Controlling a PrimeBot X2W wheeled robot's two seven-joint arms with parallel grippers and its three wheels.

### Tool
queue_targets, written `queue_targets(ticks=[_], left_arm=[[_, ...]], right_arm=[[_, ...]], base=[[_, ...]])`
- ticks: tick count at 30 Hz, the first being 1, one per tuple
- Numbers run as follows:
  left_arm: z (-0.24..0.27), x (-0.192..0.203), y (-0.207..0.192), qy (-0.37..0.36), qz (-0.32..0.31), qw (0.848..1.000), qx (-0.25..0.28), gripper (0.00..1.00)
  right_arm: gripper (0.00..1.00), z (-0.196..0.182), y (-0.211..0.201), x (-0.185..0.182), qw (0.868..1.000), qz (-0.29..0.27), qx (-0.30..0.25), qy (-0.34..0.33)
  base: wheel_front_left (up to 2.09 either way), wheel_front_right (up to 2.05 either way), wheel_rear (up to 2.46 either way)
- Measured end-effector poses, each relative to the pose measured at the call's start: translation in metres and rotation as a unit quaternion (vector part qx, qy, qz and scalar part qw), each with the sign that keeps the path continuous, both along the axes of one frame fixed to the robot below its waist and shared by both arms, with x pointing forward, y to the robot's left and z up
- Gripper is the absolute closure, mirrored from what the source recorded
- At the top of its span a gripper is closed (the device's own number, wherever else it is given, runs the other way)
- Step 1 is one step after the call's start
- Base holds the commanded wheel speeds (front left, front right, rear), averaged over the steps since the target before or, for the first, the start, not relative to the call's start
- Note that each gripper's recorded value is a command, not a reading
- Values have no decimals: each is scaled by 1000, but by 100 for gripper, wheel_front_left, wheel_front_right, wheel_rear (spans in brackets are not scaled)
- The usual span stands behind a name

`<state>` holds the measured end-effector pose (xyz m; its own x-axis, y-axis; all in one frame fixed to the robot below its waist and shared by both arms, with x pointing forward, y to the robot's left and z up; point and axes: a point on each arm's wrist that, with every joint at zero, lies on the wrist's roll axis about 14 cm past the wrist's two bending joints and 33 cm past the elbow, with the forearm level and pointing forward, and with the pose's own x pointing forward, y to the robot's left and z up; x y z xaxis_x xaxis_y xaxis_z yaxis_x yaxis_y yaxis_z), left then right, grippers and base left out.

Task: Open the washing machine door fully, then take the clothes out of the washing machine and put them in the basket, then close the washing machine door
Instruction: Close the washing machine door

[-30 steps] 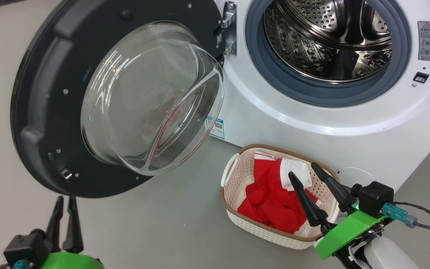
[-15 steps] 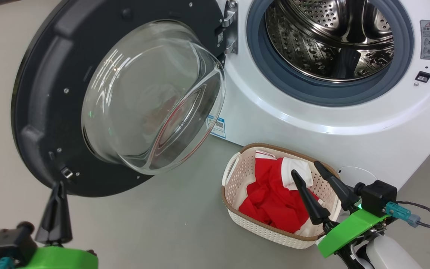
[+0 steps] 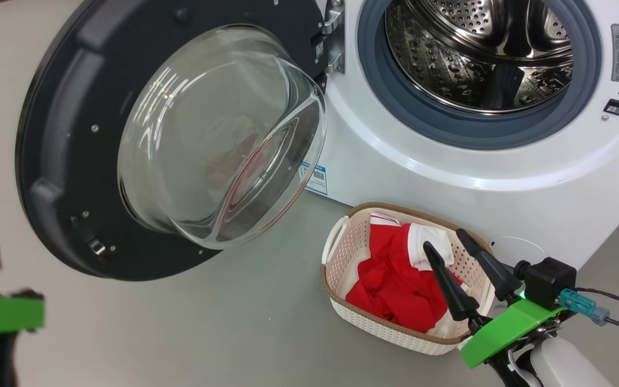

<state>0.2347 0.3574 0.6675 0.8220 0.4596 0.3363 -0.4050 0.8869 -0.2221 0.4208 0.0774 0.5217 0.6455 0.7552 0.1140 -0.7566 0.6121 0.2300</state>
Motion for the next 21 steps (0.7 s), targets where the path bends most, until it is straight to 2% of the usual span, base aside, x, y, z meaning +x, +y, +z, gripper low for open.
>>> queue_targets(ticks=[6, 11, 15, 21], left_arm=[[35, 1, 24, -59, -28, 995, -72, 100], [48, 4, 54, -90, -41, 984, -151, 100], [45, 12, 76, -100, -54, 968, -224, 100], [34, 33, 100, -101, -69, 936, -329, 100]], right_arm=[[0, 1, -2, 1, 1000, -3, 2, 0], [0, 4, -5, 4, 1000, -10, 5, -3], [0, 5, -9, 5, 1000, -16, 6, -5], [0, 1, -17, 7, 1000, -26, 4, -1]], base=[[0, 0, 0], [0, 0, 0], [0, 0, 0], [0, 0, 0]])
